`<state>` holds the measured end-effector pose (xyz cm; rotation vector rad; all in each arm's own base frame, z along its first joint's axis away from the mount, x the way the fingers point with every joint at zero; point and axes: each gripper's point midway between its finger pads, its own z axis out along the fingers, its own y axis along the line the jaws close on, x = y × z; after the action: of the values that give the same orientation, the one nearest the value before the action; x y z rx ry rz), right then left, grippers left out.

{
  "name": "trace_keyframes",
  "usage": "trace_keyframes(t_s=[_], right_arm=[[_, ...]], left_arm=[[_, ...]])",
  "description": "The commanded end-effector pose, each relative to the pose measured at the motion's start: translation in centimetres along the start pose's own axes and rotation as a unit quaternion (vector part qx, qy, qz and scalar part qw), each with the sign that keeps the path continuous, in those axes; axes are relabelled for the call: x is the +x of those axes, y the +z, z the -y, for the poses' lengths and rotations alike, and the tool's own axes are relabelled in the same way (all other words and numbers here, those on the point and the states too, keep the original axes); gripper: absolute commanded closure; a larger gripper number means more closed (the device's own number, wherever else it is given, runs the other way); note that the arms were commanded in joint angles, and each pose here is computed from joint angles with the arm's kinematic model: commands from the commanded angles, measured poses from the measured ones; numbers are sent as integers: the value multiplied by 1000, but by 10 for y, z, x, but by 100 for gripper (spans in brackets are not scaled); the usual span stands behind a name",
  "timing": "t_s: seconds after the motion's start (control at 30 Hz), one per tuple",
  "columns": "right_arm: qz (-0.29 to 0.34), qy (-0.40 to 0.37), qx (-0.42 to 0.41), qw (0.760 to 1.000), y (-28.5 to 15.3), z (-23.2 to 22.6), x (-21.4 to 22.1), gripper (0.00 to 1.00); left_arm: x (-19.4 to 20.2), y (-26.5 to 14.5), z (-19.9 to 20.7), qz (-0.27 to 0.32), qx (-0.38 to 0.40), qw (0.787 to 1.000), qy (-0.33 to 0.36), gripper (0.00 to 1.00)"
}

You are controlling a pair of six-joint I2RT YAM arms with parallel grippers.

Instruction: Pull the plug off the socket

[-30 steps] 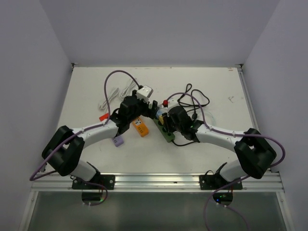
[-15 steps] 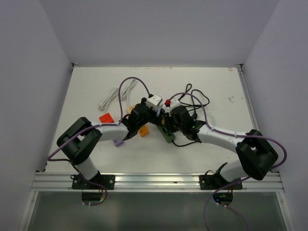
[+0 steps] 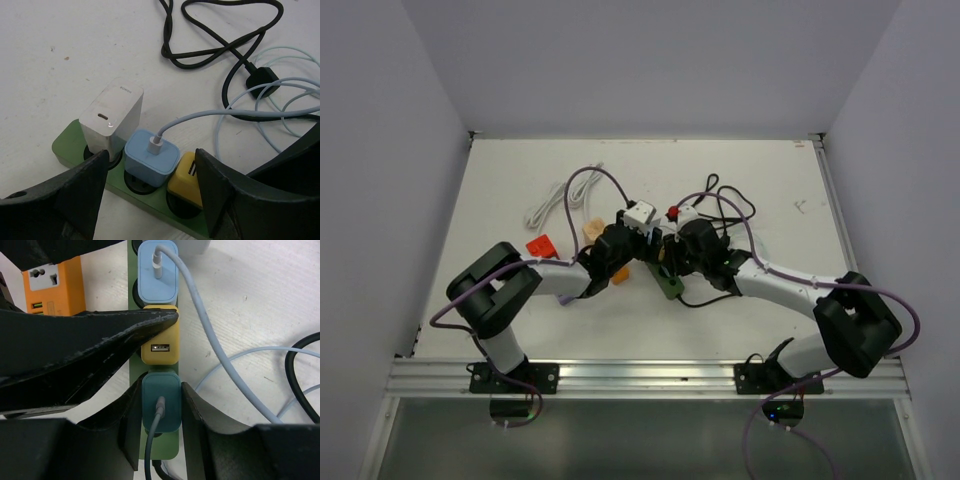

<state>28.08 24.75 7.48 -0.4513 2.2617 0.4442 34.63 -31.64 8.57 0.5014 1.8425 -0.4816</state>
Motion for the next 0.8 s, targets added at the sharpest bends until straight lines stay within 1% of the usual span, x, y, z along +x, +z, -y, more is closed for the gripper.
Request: trace_keyframes(t_s=[0.0, 0.2, 0.33, 0.37, 0.47, 0.5, 0.53, 0.57, 0.63, 0.67, 0.77], right_arm=[[22, 27, -41, 999, -12, -13, -17, 100], [11, 69, -57, 996, -10, -3, -19, 100], [12, 65, -47, 997, -11, 4, -20, 100], [16, 57, -43, 997, -11, 5, -23, 100], [-2, 28, -7, 1000, -11, 16, -17, 100], [1, 13, 18, 1000, -12, 20, -18, 100], [-2, -16, 26, 1000, -13, 10, -13, 100], [4, -43, 82, 996, -15, 22, -16, 100], [0, -83, 104, 991, -17, 9, -11, 100], [0, -88, 131, 987, -18, 14, -9, 100], [7, -102, 148, 984, -19, 10, -2, 100]], left_arm=[[72, -20, -14, -88, -29, 996, -8, 27], [96, -34, -16, -94, -31, 994, -38, 29], [109, -38, -17, -104, -33, 993, -46, 29], [113, -38, -16, -108, -33, 993, -45, 30], [121, -41, -17, -113, -33, 992, -53, 30], [119, -40, -16, -109, -31, 992, -55, 30], [121, -40, -15, -111, -29, 992, -59, 30], [124, -39, -14, -114, -28, 991, -60, 30], [126, -37, -12, -117, -25, 991, -62, 30], [129, -37, -12, -121, -25, 990, -63, 30], [133, -35, -12, -126, -24, 990, -65, 31]])
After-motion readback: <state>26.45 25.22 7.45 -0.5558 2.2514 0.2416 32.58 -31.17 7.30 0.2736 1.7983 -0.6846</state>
